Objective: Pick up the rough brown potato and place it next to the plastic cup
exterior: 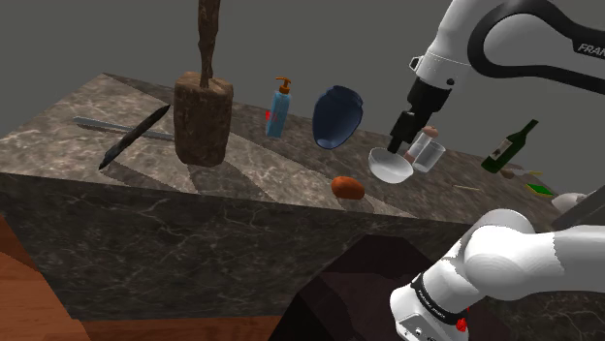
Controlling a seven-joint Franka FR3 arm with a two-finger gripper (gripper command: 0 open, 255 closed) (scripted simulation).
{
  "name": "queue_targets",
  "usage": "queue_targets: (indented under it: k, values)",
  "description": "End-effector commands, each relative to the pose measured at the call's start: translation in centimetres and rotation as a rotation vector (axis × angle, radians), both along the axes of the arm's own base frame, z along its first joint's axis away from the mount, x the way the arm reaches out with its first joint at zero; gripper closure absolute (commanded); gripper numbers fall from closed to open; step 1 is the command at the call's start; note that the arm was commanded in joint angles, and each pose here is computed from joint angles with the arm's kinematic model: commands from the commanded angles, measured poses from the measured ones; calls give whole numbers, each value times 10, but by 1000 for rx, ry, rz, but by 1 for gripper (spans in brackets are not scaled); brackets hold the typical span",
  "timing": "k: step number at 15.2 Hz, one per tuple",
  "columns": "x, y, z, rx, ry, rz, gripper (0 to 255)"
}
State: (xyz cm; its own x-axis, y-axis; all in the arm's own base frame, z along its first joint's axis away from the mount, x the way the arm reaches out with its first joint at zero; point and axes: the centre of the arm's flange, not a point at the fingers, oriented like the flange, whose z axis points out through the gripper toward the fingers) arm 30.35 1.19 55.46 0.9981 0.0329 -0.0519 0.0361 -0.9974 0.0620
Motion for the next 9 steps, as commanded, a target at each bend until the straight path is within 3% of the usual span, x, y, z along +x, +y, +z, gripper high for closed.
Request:
queue_targets:
  k: [1, 9]
  values:
    - [0, 0, 0, 0, 0, 0, 0]
    - [60, -16, -89, 42, 66, 487, 0]
